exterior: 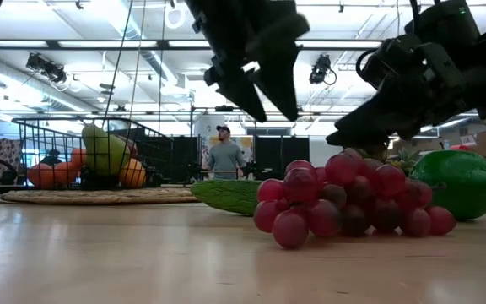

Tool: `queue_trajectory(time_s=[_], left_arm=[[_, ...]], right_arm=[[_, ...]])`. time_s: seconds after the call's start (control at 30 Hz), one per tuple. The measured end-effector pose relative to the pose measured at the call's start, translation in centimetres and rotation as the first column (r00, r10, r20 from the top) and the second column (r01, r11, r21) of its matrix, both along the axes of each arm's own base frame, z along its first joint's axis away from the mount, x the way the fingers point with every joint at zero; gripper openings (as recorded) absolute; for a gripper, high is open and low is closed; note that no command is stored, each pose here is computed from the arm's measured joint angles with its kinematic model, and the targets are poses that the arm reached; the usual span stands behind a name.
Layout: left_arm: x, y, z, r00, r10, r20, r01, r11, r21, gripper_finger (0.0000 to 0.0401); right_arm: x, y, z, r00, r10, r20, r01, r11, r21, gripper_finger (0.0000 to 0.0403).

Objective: Build produce basket
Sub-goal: Put the green cucumber into the wire basket

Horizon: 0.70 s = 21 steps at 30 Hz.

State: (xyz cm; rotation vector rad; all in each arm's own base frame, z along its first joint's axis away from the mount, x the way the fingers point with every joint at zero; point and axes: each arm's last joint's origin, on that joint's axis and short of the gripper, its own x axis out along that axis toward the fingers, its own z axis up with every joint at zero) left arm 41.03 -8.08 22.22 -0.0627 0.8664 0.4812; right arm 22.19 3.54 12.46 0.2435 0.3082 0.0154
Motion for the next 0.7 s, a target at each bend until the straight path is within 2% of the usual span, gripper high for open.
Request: queue_trajectory(time_s=[0.17,0.23,0.3,0.4,0.5,0.6,0.7], left_arm=[[-0.2,-1.4,0.5,0.997,-0.062,0.036,0.063,0.998,-0.008,0.0357],[-0.6,-1.5,-0.2,0.992,-0.081,0.097,0.083,0.996,-0.020,0.0357],[-0.7,-1.3,-1.2,0.967,-0.128,0.218,0.150,0.985,-0.087,0.0356],[-2.1,-0.4,-2.2,0.917,-0.142,0.373,0.216,0.963,-0.164,0.0356],[-4.9,1.5,-3.1,0.898,-0.100,0.428,0.192,0.965,-0.178,0.0356],[-7.8,3.7,-2.8,0.833,-0.082,0.547,0.198,0.968,-0.156,0.0356],[-11.1,5.5,-2.9,0.723,-0.102,0.683,0.247,0.962,-0.118,0.0356]], right_arm=[[-0.3,0.7,-0.4,0.999,0.012,-0.044,-0.012,1.000,-0.009,0.0196],[-0.3,0.9,-0.4,0.999,0.017,-0.042,-0.018,1.000,-0.011,0.0196],[-0.3,1.0,-0.4,0.999,0.014,-0.041,-0.015,1.000,-0.014,0.0196],[-0.4,1.0,-0.4,0.999,0.006,-0.043,-0.007,1.000,-0.018,0.0196],[-0.3,1.0,-0.4,0.999,0.004,-0.039,-0.005,1.000,-0.018,0.0196],[-0.3,1.0,-0.2,1.000,0.003,-0.014,-0.003,1.000,-0.023,0.0196],[-0.1,0.9,0.3,1.000,-0.003,0.027,0.003,1.000,-0.022,0.0196]])
